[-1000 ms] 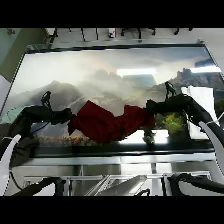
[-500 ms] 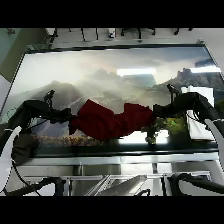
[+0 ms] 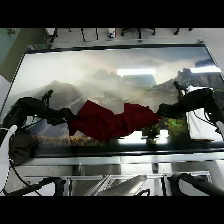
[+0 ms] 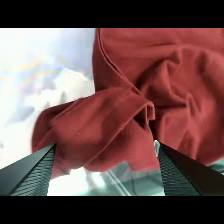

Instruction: Fold the shirts.

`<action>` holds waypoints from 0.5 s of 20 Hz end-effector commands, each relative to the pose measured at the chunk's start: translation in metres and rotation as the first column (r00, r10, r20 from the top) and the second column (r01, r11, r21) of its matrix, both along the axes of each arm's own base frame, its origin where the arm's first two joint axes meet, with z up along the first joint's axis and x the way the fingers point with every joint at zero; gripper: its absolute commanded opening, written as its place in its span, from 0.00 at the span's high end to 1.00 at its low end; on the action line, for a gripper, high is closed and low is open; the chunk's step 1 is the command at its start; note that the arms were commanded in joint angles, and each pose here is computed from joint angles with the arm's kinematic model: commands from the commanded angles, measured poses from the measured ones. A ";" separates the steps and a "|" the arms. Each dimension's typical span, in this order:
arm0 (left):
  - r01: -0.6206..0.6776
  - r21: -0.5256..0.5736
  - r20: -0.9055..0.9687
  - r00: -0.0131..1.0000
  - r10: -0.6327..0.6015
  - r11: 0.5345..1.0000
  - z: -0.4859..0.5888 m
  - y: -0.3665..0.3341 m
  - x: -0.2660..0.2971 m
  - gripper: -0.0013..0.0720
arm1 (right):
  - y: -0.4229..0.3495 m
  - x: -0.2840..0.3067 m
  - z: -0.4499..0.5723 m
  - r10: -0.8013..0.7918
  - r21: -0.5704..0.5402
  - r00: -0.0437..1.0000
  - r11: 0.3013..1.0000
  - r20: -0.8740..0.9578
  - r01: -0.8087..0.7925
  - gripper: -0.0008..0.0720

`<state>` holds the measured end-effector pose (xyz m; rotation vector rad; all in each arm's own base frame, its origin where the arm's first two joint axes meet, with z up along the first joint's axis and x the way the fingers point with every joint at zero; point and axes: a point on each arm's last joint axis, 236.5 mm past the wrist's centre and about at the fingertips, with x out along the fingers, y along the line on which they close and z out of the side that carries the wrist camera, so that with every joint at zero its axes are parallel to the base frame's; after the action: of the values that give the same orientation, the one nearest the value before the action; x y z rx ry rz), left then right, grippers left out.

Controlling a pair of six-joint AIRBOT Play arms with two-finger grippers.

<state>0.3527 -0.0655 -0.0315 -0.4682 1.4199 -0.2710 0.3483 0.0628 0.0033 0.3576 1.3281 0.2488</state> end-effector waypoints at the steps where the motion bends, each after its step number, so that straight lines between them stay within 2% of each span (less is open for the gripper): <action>1: -0.097 -0.048 0.081 0.992 0.101 0.994 0.042 0.024 0.031 0.02 | -0.014 0.042 0.046 -0.037 -0.005 0.981 0.999 0.190 0.038 0.29; 3: -0.176 -0.072 0.179 0.966 0.186 0.982 0.064 0.035 0.062 0.02 | 0.002 0.060 0.033 -0.060 0.093 0.988 0.995 0.143 0.047 0.29; 6: -0.192 -0.060 0.248 0.948 0.201 0.980 0.061 0.027 0.086 0.02 | 0.024 0.083 -0.003 -0.064 0.223 0.996 0.974 0.065 0.048 0.30; 10: -0.139 -0.049 0.182 0.972 0.146 0.989 0.006 -0.008 0.105 0.02 | 0.027 0.096 -0.055 -0.063 0.244 0.997 0.967 -0.046 0.073 0.30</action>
<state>0.4387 -0.0555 -0.0002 -0.5617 1.1851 -0.2108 0.4321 0.0824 -0.0234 0.5581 1.2802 0.3366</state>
